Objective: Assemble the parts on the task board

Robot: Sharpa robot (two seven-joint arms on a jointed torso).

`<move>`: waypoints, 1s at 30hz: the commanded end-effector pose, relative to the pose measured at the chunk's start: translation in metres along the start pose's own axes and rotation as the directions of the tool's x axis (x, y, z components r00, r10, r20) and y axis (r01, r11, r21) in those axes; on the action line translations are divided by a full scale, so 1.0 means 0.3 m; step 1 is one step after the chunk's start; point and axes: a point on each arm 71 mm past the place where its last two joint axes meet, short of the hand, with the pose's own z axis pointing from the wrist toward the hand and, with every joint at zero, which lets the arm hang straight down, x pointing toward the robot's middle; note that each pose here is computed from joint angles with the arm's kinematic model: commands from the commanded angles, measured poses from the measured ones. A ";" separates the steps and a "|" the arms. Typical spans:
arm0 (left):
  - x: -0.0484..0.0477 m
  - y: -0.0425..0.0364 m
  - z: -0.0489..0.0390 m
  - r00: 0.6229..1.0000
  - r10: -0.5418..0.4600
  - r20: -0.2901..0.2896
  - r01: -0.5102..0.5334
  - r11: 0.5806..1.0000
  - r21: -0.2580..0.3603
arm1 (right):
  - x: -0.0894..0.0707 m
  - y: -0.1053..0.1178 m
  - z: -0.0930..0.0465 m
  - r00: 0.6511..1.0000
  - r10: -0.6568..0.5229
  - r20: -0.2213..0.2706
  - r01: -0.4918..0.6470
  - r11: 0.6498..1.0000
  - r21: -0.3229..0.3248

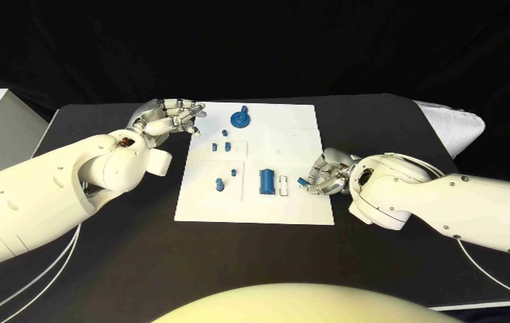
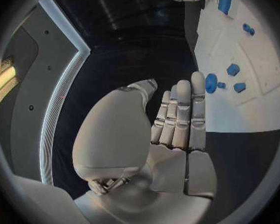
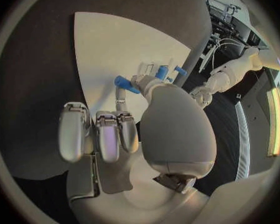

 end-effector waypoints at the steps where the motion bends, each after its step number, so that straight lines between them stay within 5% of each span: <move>1: 0.007 -0.001 -0.002 1.000 -0.006 -0.020 0.007 1.000 0.003 | 0.001 0.003 0.003 1.000 0.014 -0.005 -0.014 1.000 -0.007; 30: 0.010 -0.001 -0.004 1.000 -0.007 -0.026 0.007 1.000 -0.001 | 0.061 0.102 0.056 0.997 0.064 -0.044 -0.066 0.997 -0.030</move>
